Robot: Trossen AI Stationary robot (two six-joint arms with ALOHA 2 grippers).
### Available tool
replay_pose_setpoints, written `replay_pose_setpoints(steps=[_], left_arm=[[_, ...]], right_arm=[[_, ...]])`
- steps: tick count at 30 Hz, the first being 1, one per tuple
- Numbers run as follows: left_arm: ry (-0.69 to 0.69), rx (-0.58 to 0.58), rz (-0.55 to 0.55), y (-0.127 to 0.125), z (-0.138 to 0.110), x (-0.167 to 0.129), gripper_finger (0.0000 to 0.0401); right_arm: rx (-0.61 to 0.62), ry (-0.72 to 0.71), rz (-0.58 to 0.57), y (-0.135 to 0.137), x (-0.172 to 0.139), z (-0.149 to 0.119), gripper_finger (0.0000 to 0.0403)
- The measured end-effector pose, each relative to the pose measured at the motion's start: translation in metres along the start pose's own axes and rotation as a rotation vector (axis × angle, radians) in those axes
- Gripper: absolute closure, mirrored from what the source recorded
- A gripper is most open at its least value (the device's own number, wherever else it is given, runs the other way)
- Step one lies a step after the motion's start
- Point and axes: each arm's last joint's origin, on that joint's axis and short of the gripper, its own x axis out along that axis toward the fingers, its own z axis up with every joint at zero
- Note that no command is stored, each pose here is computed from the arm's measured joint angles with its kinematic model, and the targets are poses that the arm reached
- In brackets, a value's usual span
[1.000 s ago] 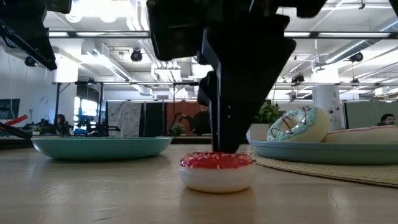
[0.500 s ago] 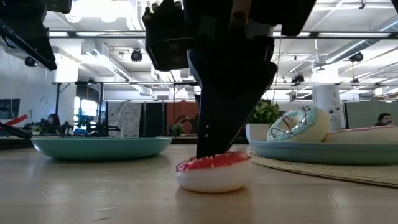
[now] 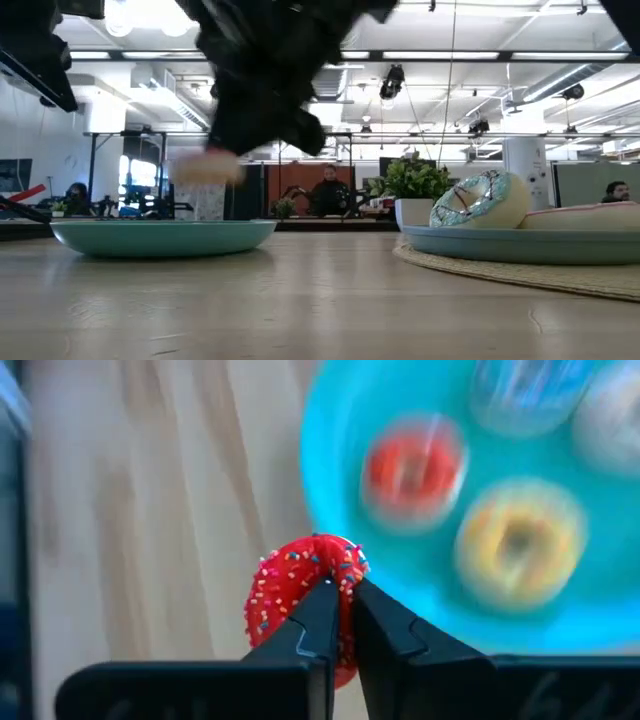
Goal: Pick & Place donuts
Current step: Put the small red donut on the light blue plate
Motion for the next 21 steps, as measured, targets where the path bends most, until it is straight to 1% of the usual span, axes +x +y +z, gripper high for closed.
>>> replay_pose_setpoints(steps=[2,4,9,13,15,21], left_arm=[[0.002,0.003,-0.009,-0.001,-0.003,-0.001,0.027],[-0.005,0.005,-0.016,-0.002,-0.005,-0.003,0.027],[-0.025,-0.008,-0.012,-0.002,-0.01,-0.006,0.027],[-0.036,-0.015,0.001,-0.001,-0.011,-0.007,0.027],[-0.038,-0.022,0.003,-0.001,-0.011,-0.007,0.027],[-0.039,-0.034,0.004,-0.001,-0.011,-0.007,0.027]], right_arm=[[0.029,-0.081,0.023,-0.009,-0.007,0.023,0.0384],[0.053,-0.136,0.034,-0.018,-0.008,0.04,0.0383],[0.088,-0.164,-0.007,-0.04,0.007,0.062,0.0383],[0.105,-0.169,-0.022,-0.049,0.026,0.069,0.0383],[0.113,-0.173,-0.061,-0.053,0.034,0.069,0.0383],[0.116,-0.142,-0.147,-0.059,0.041,0.068,0.0376]])
